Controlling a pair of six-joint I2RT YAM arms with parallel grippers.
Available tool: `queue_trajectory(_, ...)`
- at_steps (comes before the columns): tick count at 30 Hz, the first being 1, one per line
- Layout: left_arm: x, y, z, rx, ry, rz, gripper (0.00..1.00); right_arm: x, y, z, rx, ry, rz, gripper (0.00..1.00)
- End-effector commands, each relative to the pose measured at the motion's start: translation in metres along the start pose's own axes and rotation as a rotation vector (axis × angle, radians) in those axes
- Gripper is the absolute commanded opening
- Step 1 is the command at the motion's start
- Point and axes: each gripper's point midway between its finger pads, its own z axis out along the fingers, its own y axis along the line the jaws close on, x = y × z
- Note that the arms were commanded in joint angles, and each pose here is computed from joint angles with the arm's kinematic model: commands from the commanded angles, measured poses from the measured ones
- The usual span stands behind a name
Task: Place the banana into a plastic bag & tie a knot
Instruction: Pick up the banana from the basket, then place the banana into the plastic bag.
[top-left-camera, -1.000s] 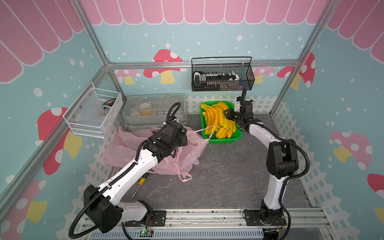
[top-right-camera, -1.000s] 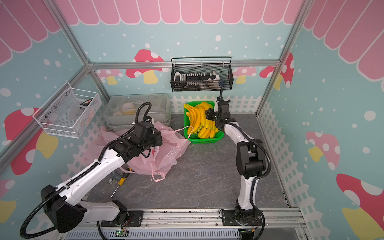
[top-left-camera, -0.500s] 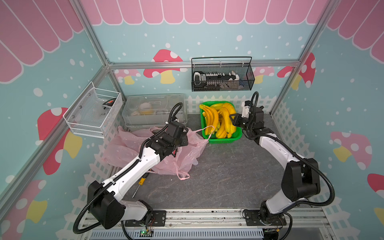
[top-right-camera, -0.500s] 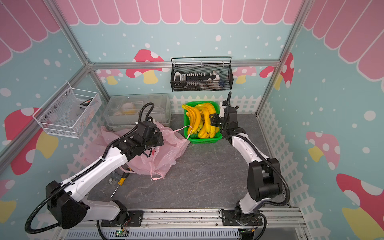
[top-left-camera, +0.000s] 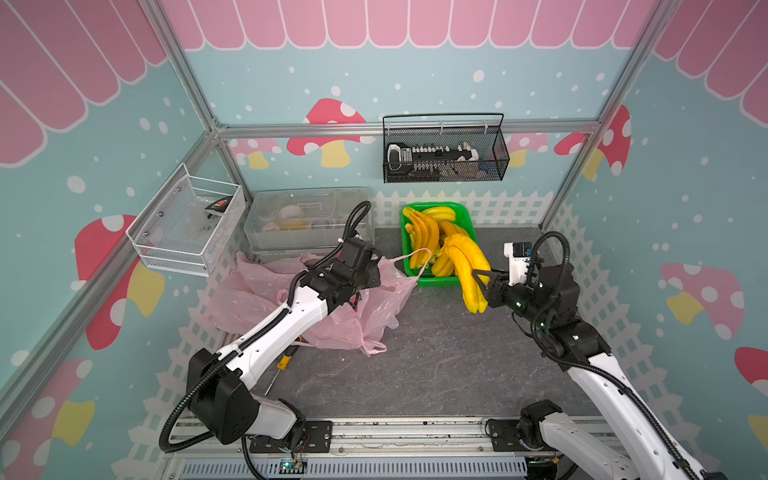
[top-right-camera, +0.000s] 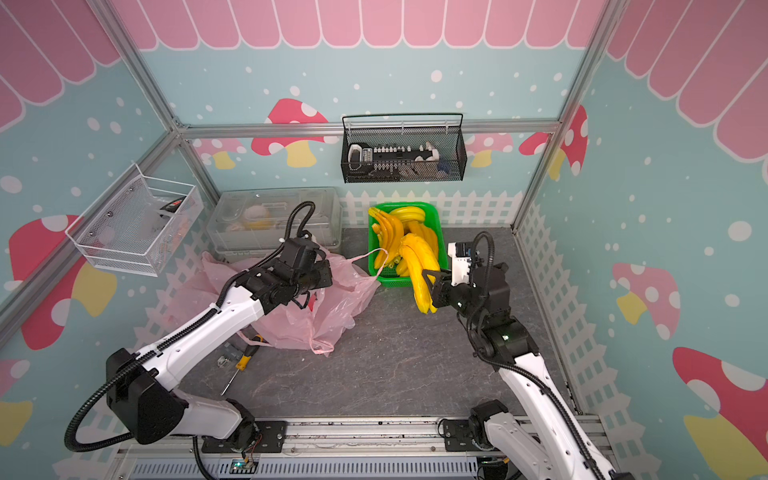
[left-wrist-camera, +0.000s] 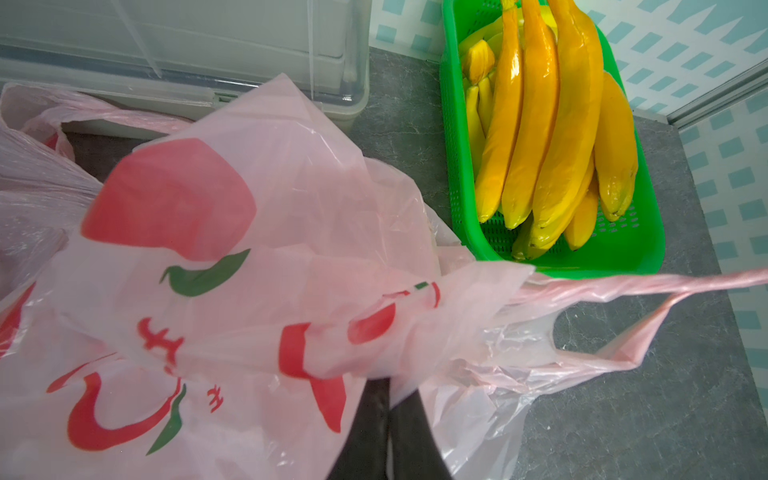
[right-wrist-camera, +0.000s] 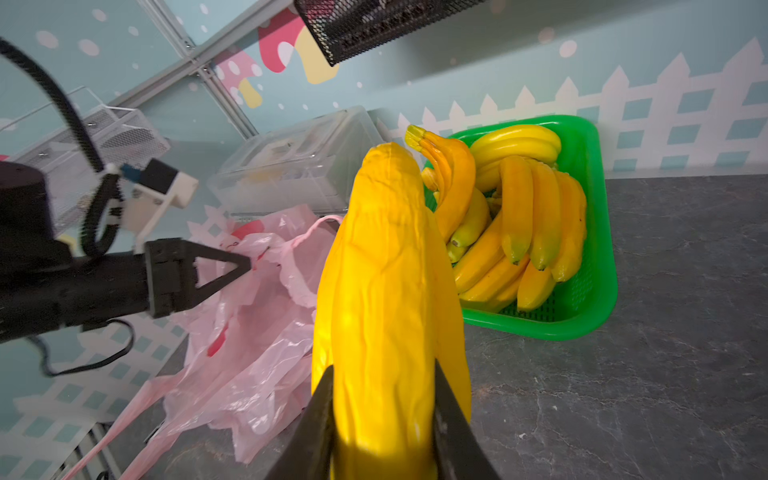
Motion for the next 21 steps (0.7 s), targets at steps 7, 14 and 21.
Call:
queue_trajectory(7, -0.013, -0.018, 0.002, 0.041, -0.014, -0.042, 0.00, 0.041, 0.052, -0.021, -0.185, 0.102, -0.008, 0.24)
queue_trajectory(14, -0.011, -0.029, -0.006, 0.070, -0.018, -0.022, 0.00, 0.051, 0.081, 0.006, -0.269, 0.126, -0.035, 0.24)
queue_trajectory(21, -0.013, -0.039, -0.031, 0.131, -0.046, -0.013, 0.00, 0.070, 0.090, 0.055, -0.266, 0.190, -0.027, 0.23)
